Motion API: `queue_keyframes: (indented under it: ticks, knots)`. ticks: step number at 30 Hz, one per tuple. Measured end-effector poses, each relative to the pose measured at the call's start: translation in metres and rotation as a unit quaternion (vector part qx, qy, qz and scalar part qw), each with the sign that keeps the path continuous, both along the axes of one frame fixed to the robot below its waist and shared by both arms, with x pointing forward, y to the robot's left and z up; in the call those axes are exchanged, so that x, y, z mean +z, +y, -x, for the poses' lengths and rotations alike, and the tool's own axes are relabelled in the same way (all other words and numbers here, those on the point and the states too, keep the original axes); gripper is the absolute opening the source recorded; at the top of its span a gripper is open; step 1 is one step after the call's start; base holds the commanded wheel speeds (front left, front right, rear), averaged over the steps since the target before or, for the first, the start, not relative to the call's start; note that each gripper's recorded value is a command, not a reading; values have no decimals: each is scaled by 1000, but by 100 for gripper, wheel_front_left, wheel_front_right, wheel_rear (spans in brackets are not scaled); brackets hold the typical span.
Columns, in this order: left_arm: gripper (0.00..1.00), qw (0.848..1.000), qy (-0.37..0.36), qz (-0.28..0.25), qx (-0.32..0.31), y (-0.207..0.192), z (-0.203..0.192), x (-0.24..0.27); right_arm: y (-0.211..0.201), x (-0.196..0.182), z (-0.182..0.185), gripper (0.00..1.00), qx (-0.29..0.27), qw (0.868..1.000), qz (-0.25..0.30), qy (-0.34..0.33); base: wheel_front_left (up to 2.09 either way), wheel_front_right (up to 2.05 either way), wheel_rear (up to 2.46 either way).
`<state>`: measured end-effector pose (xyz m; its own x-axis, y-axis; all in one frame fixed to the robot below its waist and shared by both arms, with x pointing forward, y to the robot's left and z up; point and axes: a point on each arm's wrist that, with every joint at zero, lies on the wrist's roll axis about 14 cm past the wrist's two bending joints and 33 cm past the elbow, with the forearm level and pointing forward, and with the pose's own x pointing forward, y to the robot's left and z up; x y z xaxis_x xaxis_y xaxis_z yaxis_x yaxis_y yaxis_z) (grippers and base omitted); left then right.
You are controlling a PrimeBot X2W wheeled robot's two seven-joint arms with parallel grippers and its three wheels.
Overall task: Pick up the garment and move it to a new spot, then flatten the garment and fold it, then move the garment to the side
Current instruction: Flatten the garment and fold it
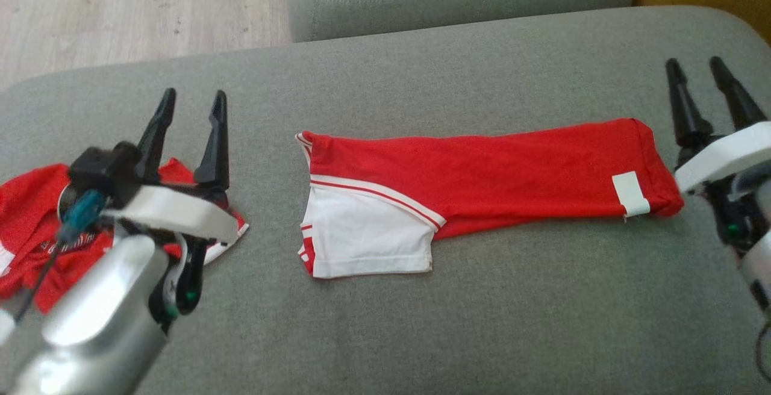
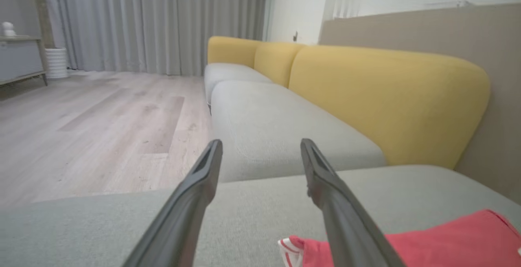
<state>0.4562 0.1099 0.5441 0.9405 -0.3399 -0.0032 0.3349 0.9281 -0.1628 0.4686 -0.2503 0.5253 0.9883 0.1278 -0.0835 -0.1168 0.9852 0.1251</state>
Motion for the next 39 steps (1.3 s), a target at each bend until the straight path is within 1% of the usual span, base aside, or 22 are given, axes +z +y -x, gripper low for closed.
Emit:
queue_keyframes:
  ticks: [2,3,5,7,10,14,17,21,26,29,32,35,39]
  knots:
    - [100,999,-32,13,22,5,4,14,12,6,1,100,13,1000,0,-18,0,0,0]
    - [100,998,-44,27,41,9,11,16,25,9,3,100,28,999,6,-33,0,0,0]
    - [100,997,-41,25,56,12,23,3,33,13,5,100,33,998,10,-49,0,0,0]
    - [100,996,-35,28,71,14,36,-9,39,8,10,100,32,998,10,-55,0,0,0]
    - [100,994,-30,47,90,18,48,-18,46,-11,24,100,27,999,12,-45,0,0,0]
    - [100,994,-31,46,89,16,58,-27,55,-35,42,100,22,999,13,-24,0,0,0]
    - [100,995,-25,47,83,12,63,-35,57,-42,46,100,19,1000,17,-17,0,0,0]
    - [100,996,-22,39,80,14,61,-42,38,-48,41,100,-9,999,30,-10,0,0,0]
    - [100,996,-15,37,76,12,56,-50,3,-84,38,100,-61,995,49,53,0,0,0]
    - [100,997,-3,35,70,10,52,-59,-15,-101,32,100,-99,990,38,93,0,0,0]
    - [100,997,2,38,72,11,45,-64,-25,-120,28,100,-135,982,6,129,0,0,0]
    - [100,996,8,40,78,14,37,-69,-29,-138,26,100,-151,976,-2,159,0,0,0]
    - [100,996,16,42,80,17,30,-76,-30,-156,22,100,-160,969,-5,187,0,0,0]
